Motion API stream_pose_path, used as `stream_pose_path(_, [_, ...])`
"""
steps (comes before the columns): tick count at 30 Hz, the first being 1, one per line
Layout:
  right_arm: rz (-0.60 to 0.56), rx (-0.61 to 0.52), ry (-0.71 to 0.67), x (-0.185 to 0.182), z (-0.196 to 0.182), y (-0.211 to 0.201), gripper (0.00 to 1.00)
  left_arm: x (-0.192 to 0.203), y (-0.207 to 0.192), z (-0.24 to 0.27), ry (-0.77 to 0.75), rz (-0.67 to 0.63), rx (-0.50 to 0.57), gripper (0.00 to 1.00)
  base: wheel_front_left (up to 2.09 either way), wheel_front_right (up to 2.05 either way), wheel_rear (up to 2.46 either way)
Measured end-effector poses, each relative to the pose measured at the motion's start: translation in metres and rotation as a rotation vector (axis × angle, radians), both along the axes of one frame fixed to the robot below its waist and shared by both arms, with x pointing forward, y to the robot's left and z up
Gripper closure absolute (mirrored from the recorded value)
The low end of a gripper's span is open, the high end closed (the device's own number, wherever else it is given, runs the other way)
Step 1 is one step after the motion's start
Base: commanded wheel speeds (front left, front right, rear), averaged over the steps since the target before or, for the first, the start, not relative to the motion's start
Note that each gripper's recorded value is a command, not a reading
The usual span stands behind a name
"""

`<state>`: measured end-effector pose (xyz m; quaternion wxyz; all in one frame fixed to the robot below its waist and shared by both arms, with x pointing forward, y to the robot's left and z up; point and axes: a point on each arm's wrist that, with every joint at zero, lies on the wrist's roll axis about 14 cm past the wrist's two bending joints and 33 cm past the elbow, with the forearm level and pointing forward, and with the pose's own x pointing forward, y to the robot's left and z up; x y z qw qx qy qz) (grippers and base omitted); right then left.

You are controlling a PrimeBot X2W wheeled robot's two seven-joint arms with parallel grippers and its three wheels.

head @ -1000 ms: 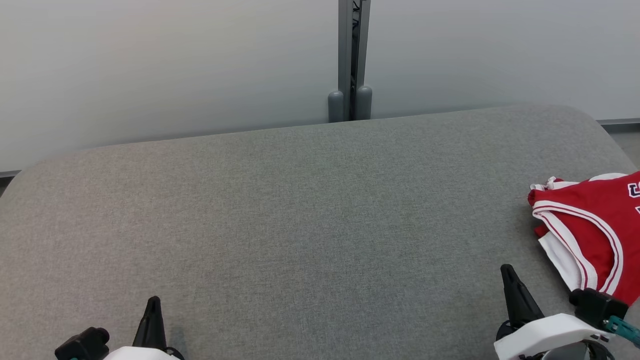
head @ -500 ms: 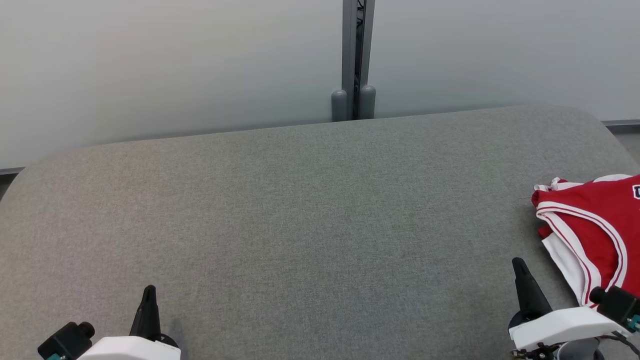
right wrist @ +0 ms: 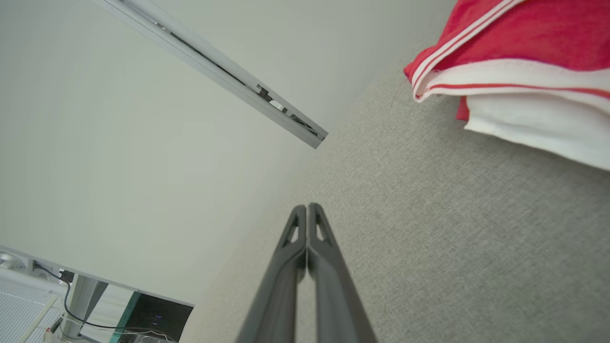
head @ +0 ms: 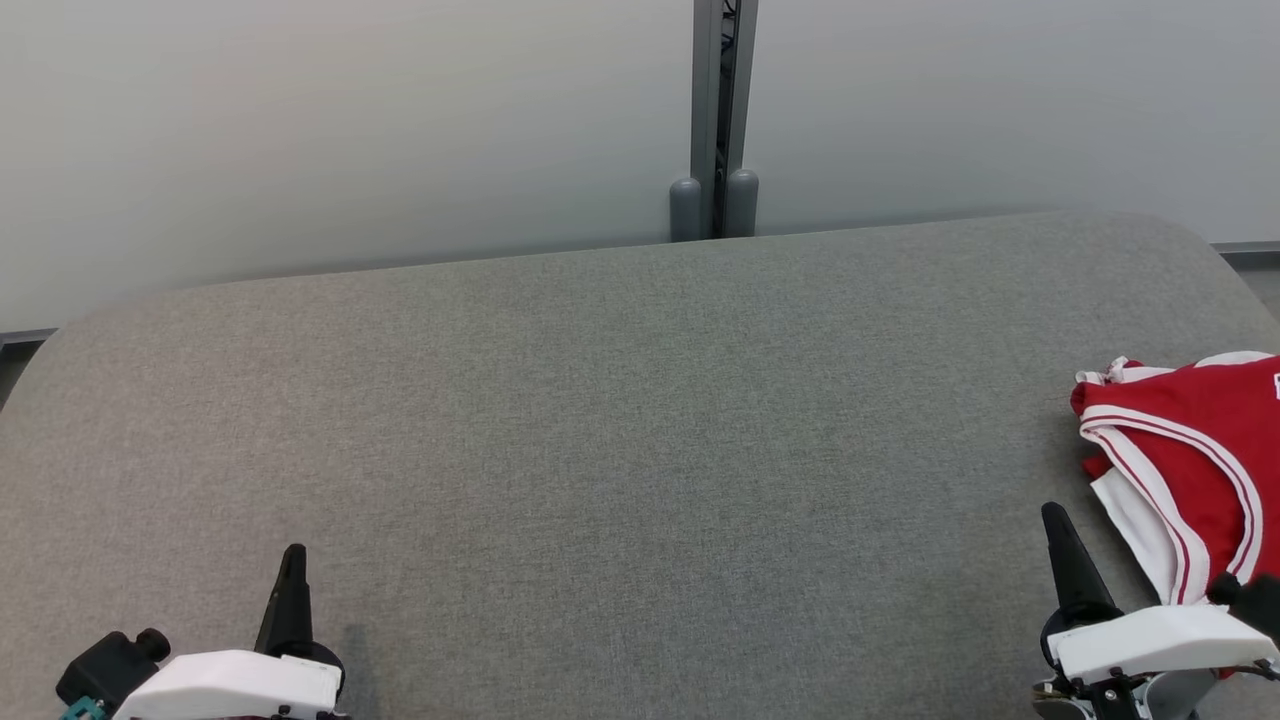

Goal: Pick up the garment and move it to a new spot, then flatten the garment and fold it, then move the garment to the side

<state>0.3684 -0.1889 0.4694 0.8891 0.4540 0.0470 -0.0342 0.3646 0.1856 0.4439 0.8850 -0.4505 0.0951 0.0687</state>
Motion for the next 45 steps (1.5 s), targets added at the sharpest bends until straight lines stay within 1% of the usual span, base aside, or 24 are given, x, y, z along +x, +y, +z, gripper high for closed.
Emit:
stream_pose_path(17, [-0.022, 0.196, -0.023, 0.006, 0.01, -0.004, 1.0, 0.009, 0.002, 0.016, -0.056, 0.023, -0.198, 1.0, 0.0, 0.0, 0.0])
stream_pose_path(45, [-0.033, 0.443, -0.064, 0.013, 0.022, -0.009, 1.0, 0.017, 0.007, 0.038, -0.138, 0.037, -0.447, 1.0, 0.0, 0.0, 0.0])
